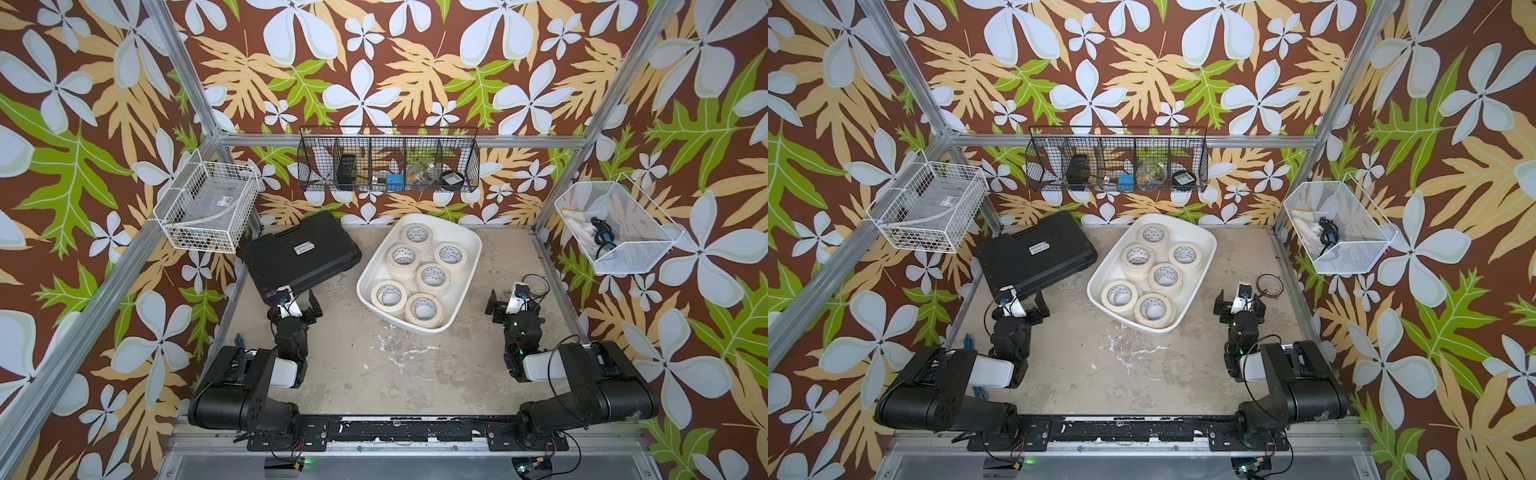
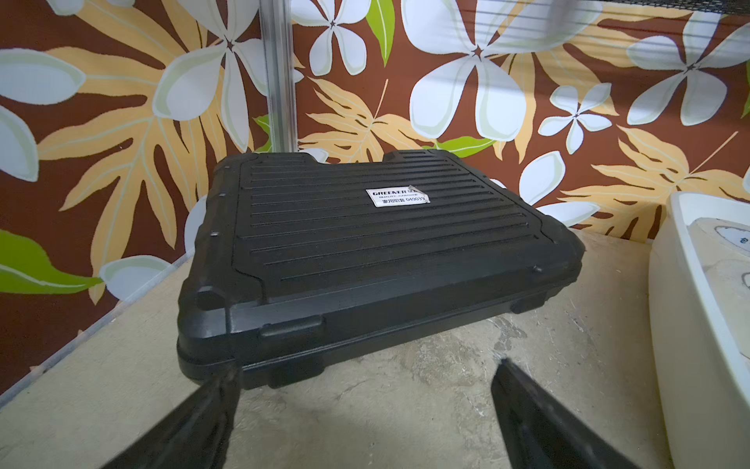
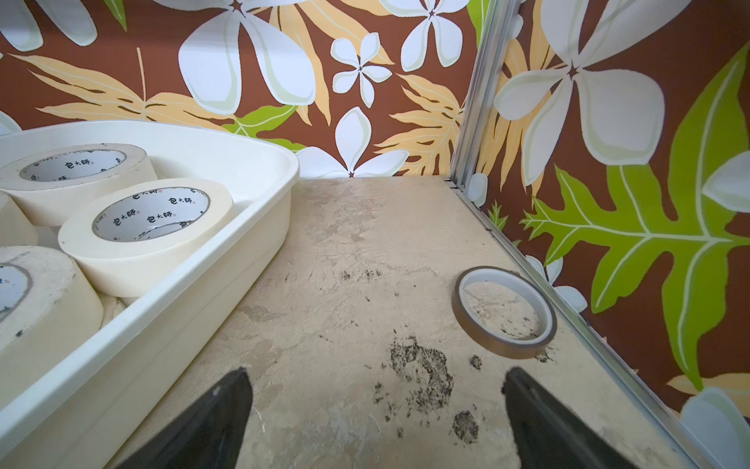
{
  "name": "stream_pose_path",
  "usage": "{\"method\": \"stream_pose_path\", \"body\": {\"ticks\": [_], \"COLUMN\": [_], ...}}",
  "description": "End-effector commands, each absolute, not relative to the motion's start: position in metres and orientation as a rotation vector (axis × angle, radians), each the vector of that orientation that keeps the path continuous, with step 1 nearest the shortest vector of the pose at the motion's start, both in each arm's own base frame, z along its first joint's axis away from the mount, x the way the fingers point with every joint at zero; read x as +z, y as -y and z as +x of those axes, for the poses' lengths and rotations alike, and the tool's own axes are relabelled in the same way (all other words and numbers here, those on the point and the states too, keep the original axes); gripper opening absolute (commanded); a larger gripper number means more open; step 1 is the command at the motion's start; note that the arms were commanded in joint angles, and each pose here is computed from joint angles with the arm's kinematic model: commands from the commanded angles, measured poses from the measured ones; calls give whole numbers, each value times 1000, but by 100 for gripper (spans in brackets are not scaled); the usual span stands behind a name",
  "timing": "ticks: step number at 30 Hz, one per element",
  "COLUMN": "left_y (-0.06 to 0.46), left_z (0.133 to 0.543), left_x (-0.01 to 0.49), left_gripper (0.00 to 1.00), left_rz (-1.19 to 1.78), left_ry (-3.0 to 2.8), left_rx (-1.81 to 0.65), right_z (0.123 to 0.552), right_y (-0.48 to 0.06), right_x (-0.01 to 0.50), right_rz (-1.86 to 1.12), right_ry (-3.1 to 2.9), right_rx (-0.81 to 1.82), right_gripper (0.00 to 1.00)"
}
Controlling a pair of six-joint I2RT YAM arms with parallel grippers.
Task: Take out the art tape in the storage box
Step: Move the storage box to the center of the board.
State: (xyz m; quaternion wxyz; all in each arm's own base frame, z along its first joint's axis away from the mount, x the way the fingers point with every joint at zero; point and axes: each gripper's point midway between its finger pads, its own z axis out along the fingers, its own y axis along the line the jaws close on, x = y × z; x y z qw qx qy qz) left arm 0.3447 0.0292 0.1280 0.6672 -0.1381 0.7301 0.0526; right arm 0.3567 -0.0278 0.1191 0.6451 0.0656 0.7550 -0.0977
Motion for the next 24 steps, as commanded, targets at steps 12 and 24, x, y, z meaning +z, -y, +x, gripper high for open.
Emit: {"method": "stream_pose_path", "body": {"ticks": [12,24], "left_y": [-28,-31], "left_z": [347,319], "left_x": [135,168], "left_gripper": [100,100], "left_rz": [-307,-340], "left_ry": [-1619,-1522], "left_rx": [110,130], "right_z": [358,364], "right_y": [27,35], "right_x": [125,139], "right_rz": [152,207], "right_ry": [-1698,-1714], "right_rx": [-212,-248], "right_gripper": [100,100]}}
